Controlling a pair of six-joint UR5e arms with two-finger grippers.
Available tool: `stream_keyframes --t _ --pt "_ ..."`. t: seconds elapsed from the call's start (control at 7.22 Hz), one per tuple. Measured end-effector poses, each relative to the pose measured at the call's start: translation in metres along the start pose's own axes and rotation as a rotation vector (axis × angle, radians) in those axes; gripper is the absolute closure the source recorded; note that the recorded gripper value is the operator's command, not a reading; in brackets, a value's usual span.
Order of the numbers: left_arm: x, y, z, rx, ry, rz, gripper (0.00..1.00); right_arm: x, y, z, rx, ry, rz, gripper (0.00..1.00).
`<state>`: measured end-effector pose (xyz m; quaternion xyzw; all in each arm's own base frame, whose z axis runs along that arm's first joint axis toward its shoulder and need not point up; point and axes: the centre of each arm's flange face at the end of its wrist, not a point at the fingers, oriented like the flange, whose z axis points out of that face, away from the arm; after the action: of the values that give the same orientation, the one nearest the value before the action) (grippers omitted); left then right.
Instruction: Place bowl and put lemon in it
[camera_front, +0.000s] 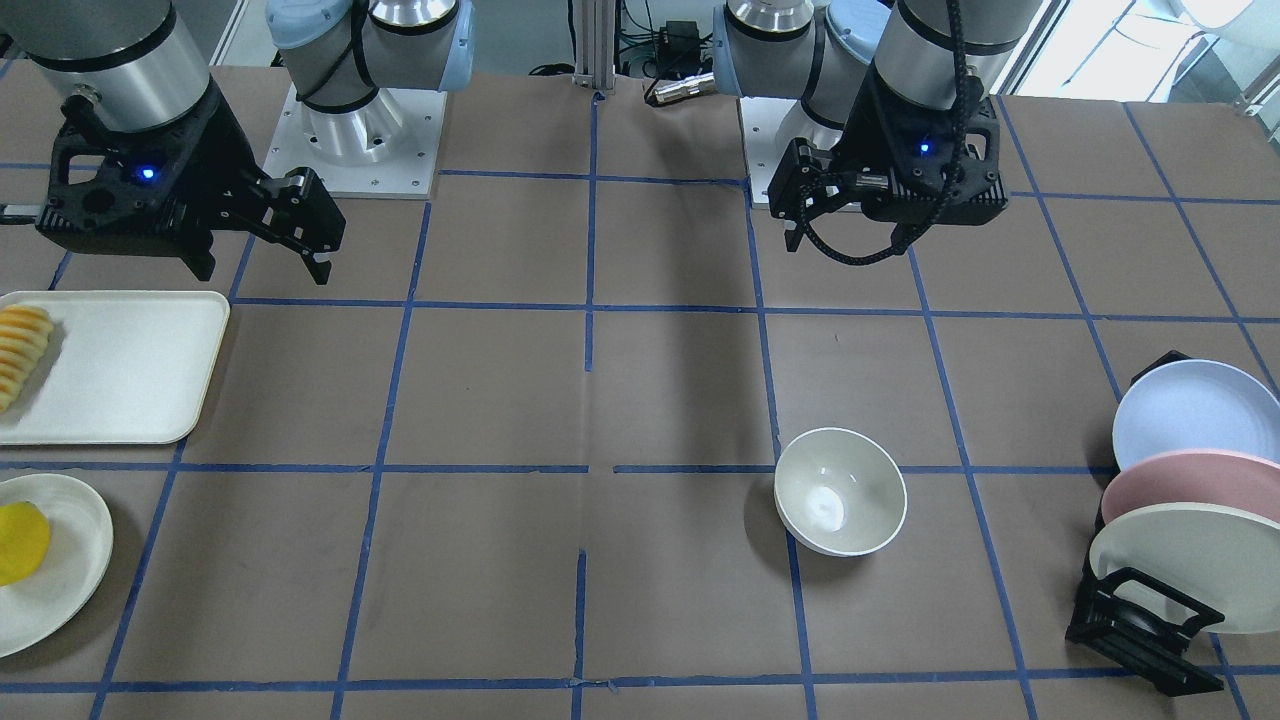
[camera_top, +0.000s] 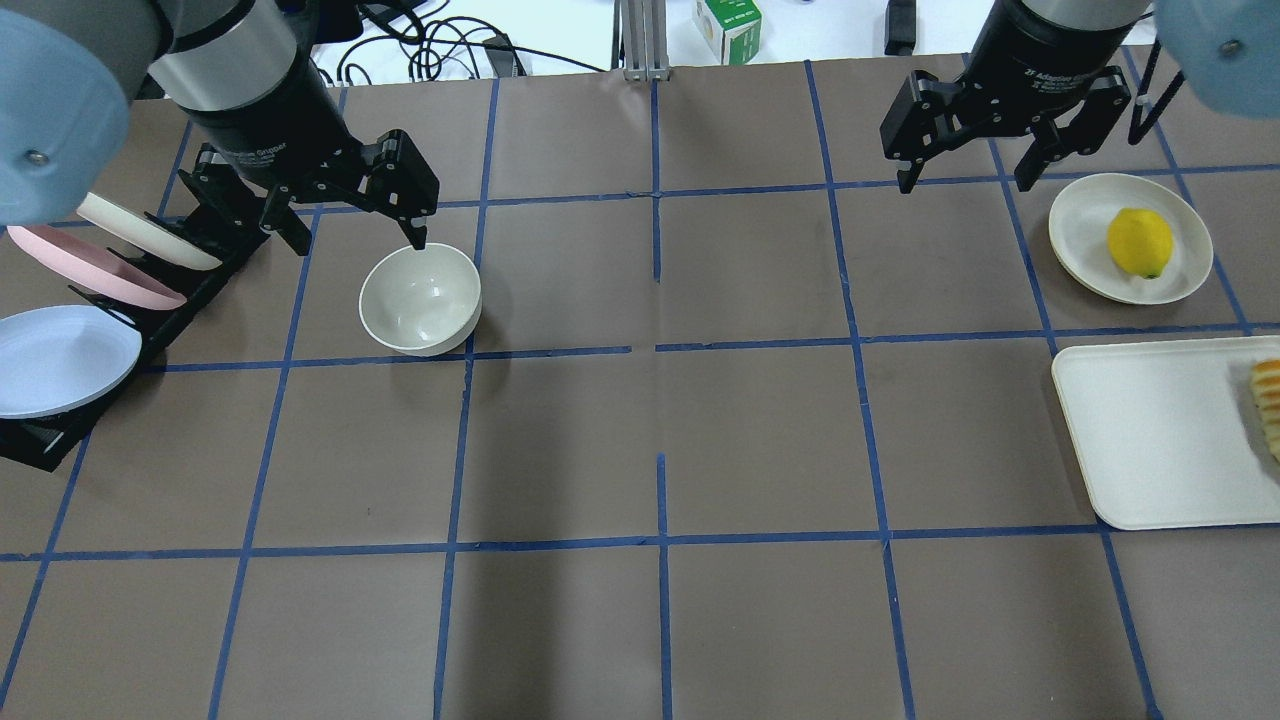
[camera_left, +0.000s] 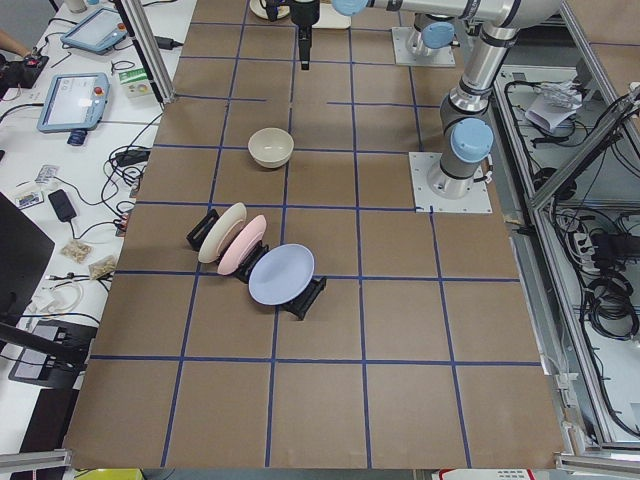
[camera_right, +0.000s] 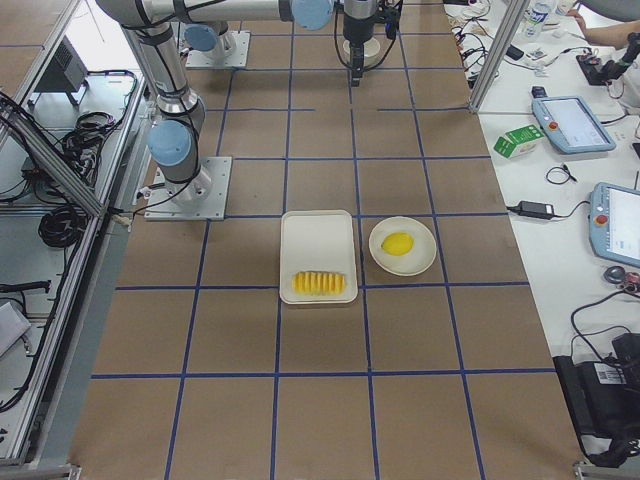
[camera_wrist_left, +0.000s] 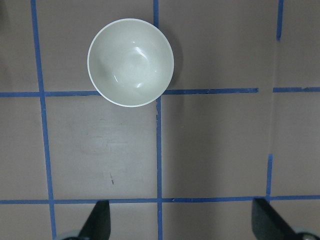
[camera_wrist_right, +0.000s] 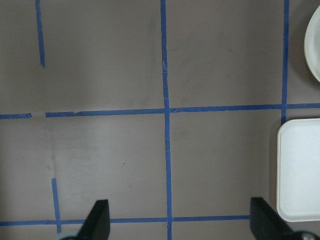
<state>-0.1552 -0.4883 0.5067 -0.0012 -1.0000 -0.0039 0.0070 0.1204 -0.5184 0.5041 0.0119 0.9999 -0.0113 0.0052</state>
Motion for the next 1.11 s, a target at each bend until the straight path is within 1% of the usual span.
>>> stream_keyframes --t 0.42,0.69,0.97,1.11 --pt "-0.001 0.003 0.0 0.0 0.0 -0.001 0.0 -0.002 0.0 0.001 0.0 -0.001 -0.003 0.0" --pt "-0.011 -0.002 0.002 -0.001 -0.006 -0.019 0.0 -0.002 -0.003 0.004 -0.001 0.001 -0.005 0.0" --pt "-0.042 -0.024 0.019 -0.016 -0.006 -0.054 0.0 0.019 -0.016 0.016 -0.015 0.008 0.007 0.0" --pt "-0.065 -0.044 0.042 -0.037 -0.004 -0.039 0.0 0.051 -0.028 0.027 -0.032 0.006 0.052 0.0"
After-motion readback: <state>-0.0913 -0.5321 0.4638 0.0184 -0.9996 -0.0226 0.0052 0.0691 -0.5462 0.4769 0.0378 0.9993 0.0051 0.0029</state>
